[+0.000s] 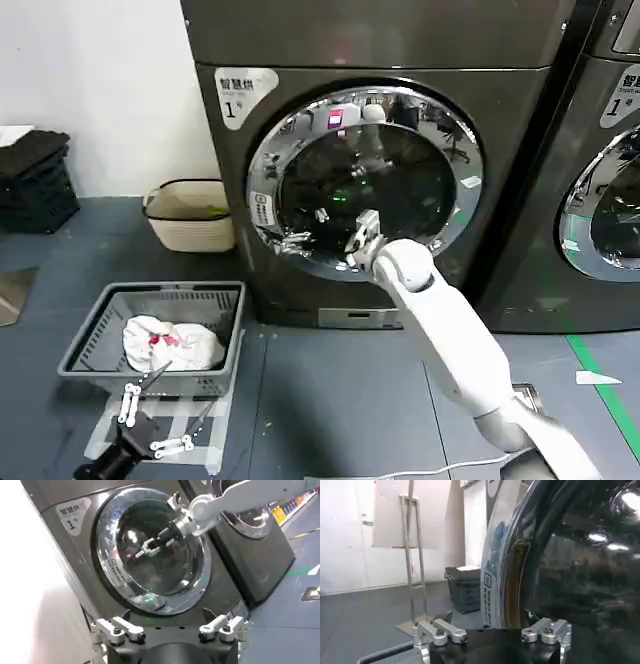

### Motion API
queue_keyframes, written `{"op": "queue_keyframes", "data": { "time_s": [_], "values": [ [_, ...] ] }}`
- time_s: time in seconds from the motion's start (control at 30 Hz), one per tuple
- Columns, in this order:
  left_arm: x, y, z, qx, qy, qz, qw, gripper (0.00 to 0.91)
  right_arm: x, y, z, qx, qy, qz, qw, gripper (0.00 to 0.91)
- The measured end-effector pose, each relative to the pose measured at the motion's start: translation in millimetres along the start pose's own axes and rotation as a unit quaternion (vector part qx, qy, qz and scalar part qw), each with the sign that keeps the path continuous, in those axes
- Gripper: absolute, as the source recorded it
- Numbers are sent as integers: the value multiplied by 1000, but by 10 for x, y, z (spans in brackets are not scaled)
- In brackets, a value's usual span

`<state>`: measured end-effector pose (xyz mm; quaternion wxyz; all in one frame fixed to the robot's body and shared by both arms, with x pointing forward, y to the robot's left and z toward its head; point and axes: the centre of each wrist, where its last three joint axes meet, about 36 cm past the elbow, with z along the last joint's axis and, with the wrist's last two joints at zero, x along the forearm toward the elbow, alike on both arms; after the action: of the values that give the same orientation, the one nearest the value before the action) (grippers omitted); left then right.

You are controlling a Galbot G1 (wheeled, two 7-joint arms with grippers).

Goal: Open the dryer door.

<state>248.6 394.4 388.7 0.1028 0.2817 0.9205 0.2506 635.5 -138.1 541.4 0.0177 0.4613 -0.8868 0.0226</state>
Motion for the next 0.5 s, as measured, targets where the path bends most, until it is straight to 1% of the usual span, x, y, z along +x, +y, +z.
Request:
{"op": "queue_keyframes", "data": {
  "time_s": [0.27, 0.5],
  "values": [
    [0, 0, -1, 0, 0, -1, 1000, 907, -103, -29, 25, -4, 6, -3, 1000, 907],
    [-3, -3, 0, 0, -1, 0, 1000, 907, -193, -33, -9, -2, 8, -8, 1000, 907]
  ]
}}
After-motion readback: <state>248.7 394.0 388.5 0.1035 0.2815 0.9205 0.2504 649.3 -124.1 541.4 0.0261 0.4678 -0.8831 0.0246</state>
